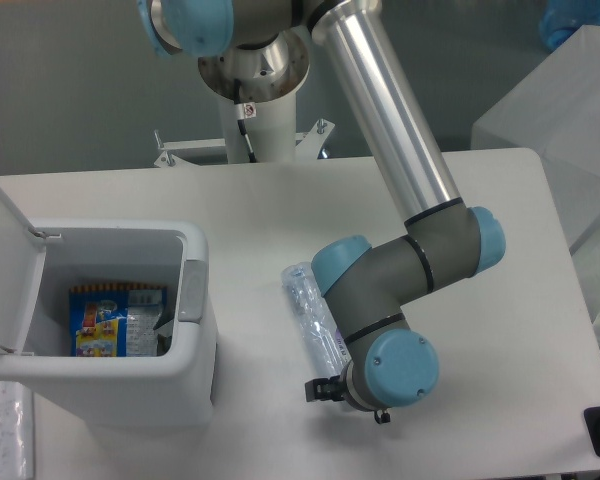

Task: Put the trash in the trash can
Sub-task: 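Lower the gripper around the water bottle and close on it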

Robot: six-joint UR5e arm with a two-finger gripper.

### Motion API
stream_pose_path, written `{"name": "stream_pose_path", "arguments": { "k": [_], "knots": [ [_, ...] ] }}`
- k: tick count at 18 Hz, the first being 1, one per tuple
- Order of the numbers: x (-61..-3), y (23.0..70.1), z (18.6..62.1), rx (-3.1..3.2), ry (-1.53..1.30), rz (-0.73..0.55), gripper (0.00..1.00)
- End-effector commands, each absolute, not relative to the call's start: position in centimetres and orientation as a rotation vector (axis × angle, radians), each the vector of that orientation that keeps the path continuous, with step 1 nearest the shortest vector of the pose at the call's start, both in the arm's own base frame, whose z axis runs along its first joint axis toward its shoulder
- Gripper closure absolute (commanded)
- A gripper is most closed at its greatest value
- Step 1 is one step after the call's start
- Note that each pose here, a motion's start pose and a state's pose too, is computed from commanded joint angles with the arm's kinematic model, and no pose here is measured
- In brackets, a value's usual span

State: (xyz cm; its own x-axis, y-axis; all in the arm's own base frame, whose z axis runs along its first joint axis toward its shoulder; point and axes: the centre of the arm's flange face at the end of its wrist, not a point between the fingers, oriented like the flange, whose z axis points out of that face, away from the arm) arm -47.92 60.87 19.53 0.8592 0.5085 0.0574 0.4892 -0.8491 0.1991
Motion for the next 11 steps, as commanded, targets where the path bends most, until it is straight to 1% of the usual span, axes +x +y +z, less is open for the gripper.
{"name": "stream_pose_path", "arguments": {
  "k": [1, 2, 4, 7, 10, 11],
  "knots": [
    [-47.73, 61.03, 19.41, 2.857, 0.766, 0.164, 0.11],
    [-47.73, 61.03, 19.41, 2.857, 0.769, 0.163, 0.19],
    [-47.73, 61.05, 19.06, 2.853, 0.768, 0.169, 0.3],
    [-47.65, 61.14, 19.07, 2.85, 0.781, 0.166, 0.35],
    [-47.72, 61.06, 19.06, 2.848, 0.788, 0.169, 0.51],
    [-47.74, 61.06, 19.07, 2.849, 0.788, 0.166, 0.55]
  ]
}}
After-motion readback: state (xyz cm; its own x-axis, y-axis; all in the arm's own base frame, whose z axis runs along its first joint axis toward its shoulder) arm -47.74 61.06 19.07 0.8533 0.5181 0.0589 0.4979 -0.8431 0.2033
